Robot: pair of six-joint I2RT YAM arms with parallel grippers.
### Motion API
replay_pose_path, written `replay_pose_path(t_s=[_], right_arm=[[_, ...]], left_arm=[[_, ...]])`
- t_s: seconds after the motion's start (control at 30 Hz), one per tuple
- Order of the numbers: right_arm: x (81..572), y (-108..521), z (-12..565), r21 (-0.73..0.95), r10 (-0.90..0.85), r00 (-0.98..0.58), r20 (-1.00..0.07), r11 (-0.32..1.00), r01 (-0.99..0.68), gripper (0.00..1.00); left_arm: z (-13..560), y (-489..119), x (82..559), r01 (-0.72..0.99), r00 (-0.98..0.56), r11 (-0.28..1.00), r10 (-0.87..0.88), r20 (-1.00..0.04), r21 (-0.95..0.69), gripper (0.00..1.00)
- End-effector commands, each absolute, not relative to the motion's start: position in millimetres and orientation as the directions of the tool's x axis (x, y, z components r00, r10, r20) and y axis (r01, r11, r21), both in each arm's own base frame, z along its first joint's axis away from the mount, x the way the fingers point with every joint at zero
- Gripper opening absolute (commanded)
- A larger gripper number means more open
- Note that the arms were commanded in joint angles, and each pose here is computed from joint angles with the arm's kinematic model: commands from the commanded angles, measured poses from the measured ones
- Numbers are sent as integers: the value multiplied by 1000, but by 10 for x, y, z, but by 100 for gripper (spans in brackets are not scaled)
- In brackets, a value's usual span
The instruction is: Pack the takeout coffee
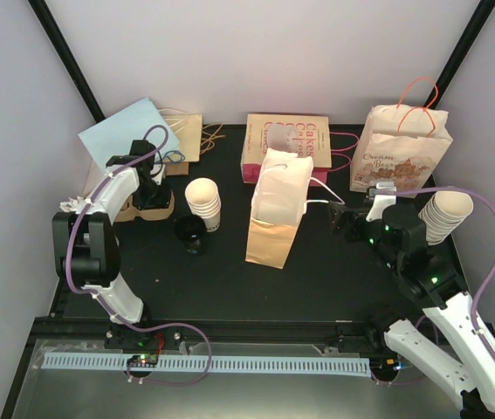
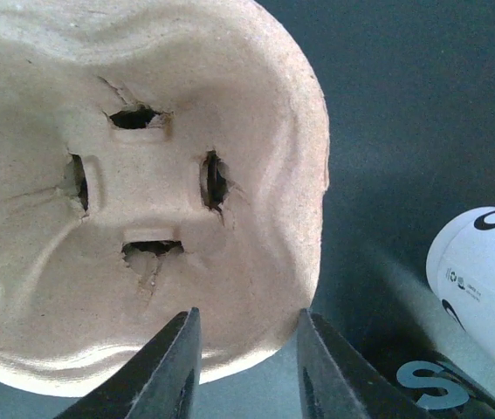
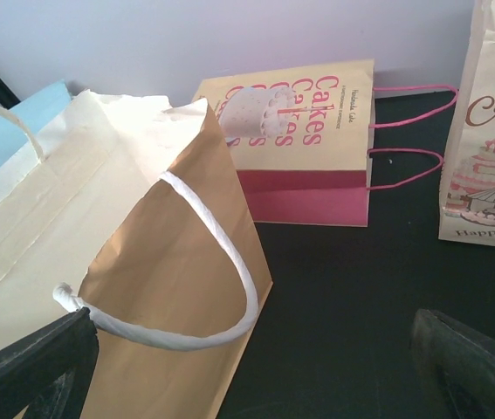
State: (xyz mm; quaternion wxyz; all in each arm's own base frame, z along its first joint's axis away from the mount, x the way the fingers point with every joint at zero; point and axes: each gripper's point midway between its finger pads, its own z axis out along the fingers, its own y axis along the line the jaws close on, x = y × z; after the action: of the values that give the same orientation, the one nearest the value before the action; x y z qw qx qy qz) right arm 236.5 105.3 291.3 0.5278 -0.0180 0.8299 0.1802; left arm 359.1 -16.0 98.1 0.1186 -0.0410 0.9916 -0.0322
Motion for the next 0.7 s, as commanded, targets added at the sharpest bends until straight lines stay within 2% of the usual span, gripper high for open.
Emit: replay_pose_path(t_s=[0.0,0.17,0.37,0.4,0.43,0.47,0.53,0.67], right_arm=[[2387,1015,3074,272,171,-394,-903,937,-216,100],[2395,1012,3080,269,169,-393,-904,939,-215,100],[2405,1027,3073,269,166,-398,-902,938,-217,100],[2408,1031,3071,269,166,-399,-902,938,-218,100],[2407,1034,3066,269,165,-401,-901,938,-219,100],[2411,1037,3068,270,166,-400,-901,938,-219,100],[2411,1043,3073,271,166,-400,-902,936,-223,100],[2408,1042,3089,272,167,-397,-902,936,-223,100]], left_arm=[[1108,-189,3633,-54,-967,996,-68,-247,-65,30],[1115,-194,3639,-52,-967,997,-65,-245,-58,21],[1318,-178,3675,-52,-948,998,-60,-313,-35,18],[1348,-185,3691,-47,-943,998,-56,-327,-37,28],[1357,-194,3701,-43,-942,998,-54,-330,-39,43],[1357,-205,3708,-39,-943,999,-49,-328,-38,54],[1325,-227,3729,-30,-949,999,-39,-312,-34,59],[1201,-278,3773,-17,-967,1000,-22,-255,-24,56]])
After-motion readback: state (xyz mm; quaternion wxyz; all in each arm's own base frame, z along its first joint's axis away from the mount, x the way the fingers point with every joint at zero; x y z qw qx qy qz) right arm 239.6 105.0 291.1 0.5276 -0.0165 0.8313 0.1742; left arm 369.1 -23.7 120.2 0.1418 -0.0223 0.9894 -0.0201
